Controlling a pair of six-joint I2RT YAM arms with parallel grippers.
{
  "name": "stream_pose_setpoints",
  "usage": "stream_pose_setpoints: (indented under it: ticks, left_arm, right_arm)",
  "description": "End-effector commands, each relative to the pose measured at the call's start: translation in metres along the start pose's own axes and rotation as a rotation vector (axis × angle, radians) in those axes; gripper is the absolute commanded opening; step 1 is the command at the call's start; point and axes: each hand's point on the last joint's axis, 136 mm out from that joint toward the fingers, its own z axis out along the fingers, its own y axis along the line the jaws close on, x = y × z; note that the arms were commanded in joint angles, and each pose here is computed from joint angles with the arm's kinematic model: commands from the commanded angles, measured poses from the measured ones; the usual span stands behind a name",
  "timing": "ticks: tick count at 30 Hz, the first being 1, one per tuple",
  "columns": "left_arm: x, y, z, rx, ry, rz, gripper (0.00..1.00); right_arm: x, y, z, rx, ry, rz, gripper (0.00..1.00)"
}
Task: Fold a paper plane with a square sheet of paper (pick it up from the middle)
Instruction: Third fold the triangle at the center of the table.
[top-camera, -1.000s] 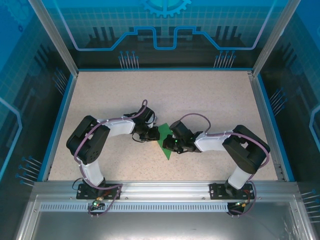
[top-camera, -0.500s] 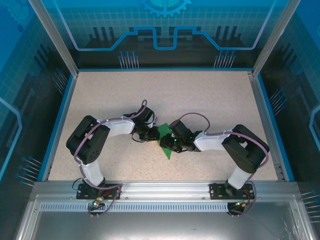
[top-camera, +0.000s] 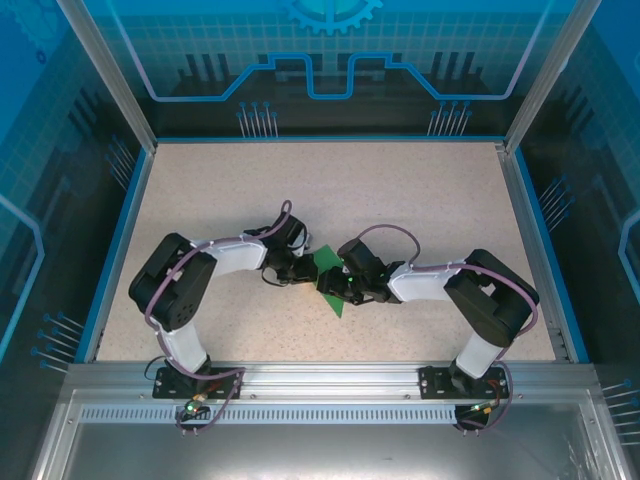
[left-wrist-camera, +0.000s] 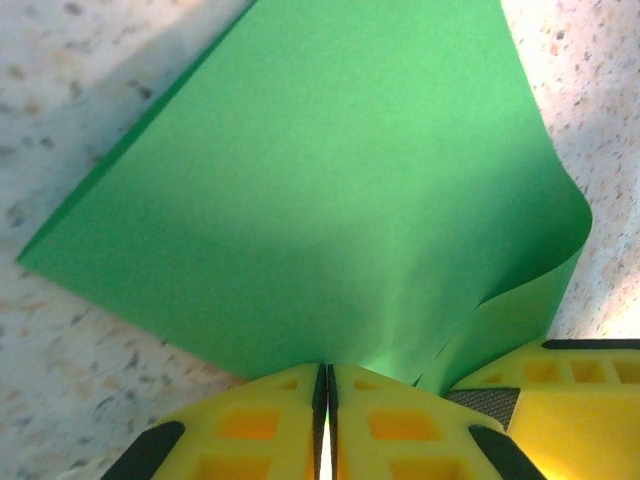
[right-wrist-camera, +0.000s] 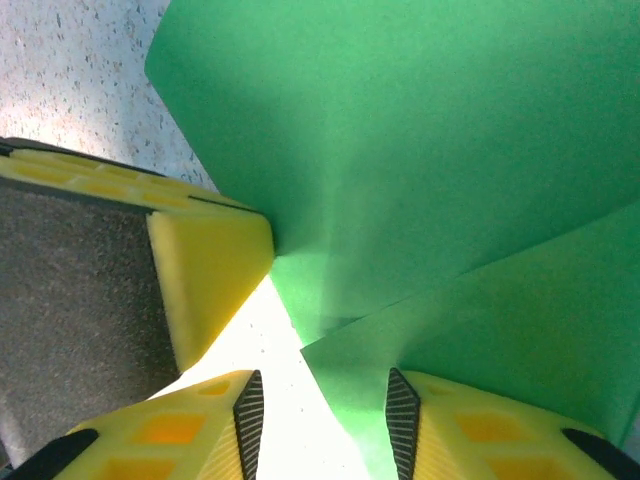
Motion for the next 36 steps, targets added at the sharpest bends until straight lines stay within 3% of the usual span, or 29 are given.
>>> stream_pose_setpoints:
  ticks: [1,20,36]
  left_arm:
    - [0.013,0.010,-0.012,-0.012,0.035,-0.056,0.13]
    - [0.014,-0.030,-0.027,0.147,0.042,-0.073,0.13]
    - [0.027,-0.037,-0.002,0.141,0.107,-0.062,0.12]
  right_arm:
    - [0.007,-0.033,0.001,0.100,0.007,0.029,0.38]
    - [0.015,-0.047,0.000,0.129,0.020,0.029,0.08]
    - [0.022,-0.052,-0.002,0.123,0.040,0.000,0.00]
